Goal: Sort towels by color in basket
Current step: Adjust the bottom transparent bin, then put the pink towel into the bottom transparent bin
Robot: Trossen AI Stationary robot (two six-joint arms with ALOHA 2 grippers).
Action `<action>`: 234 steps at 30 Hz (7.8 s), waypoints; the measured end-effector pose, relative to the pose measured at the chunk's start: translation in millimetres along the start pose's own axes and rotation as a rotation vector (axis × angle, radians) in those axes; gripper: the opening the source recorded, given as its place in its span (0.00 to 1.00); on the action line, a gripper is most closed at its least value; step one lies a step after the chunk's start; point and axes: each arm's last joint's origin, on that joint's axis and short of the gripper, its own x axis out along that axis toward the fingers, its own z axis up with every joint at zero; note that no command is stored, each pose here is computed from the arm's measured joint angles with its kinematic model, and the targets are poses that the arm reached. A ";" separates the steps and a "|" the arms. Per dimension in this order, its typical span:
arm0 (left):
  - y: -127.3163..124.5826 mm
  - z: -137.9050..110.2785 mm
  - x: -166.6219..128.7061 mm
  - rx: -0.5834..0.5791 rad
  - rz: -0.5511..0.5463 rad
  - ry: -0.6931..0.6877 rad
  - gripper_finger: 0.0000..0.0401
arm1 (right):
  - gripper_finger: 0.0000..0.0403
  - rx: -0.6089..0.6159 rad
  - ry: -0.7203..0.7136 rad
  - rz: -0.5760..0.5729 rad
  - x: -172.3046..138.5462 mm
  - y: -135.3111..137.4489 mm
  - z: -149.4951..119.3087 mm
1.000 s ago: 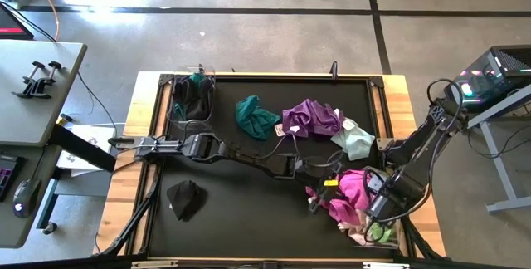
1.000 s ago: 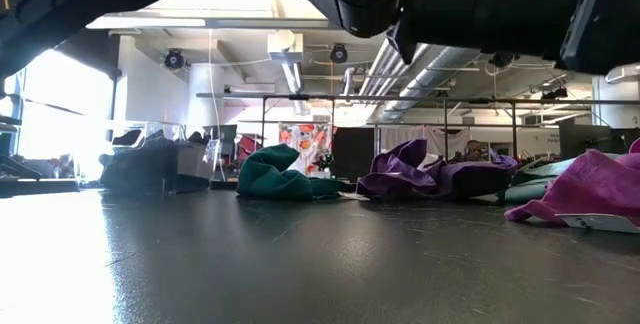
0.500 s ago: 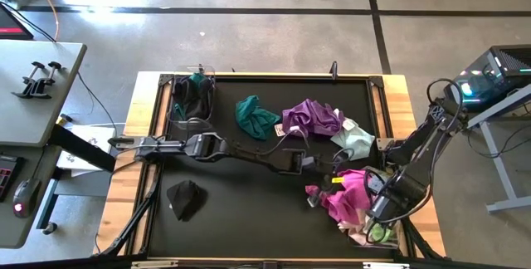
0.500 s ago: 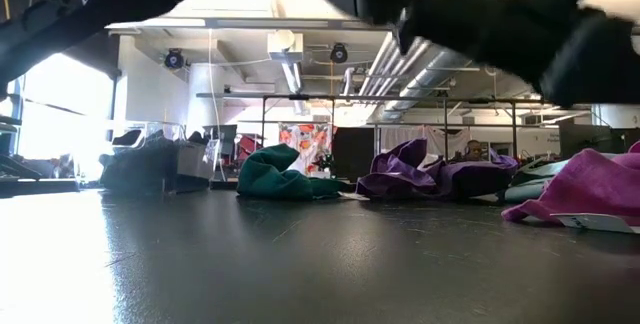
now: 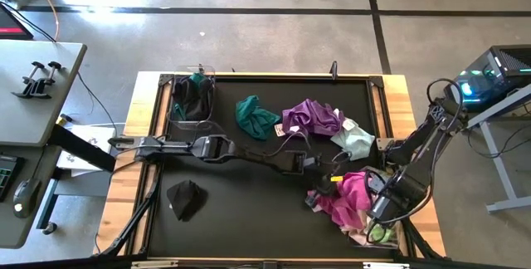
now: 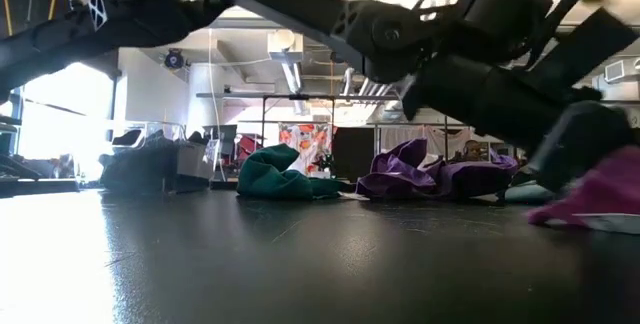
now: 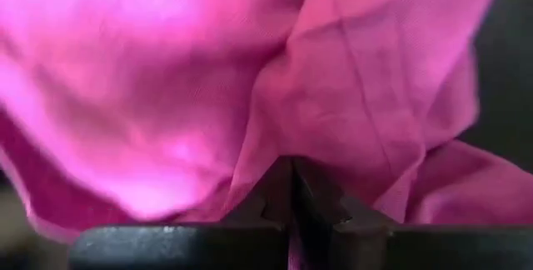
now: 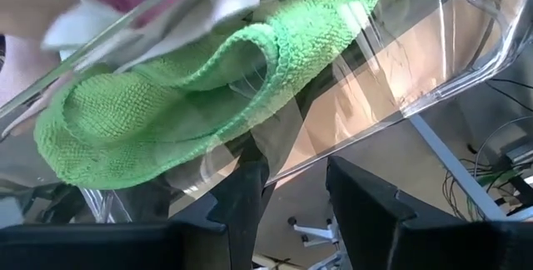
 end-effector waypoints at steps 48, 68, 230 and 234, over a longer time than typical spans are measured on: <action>13.3 47.2 -23.0 0.050 0.177 -0.030 0.00 | 0.35 -0.013 -0.407 0.256 -65.9 -3.0 -2.8; -18.1 120.0 -89.8 0.018 0.208 0.362 0.00 | 0.67 0.254 -0.200 0.250 -89.9 -22.8 65.9; -99.2 39.7 -246.0 -0.091 0.809 0.654 0.00 | 0.44 -0.086 -1.126 0.261 -54.8 9.7 77.2; -98.7 33.2 -250.9 -0.146 0.797 0.697 0.00 | 0.44 -0.195 -1.158 0.274 -44.8 28.0 107.0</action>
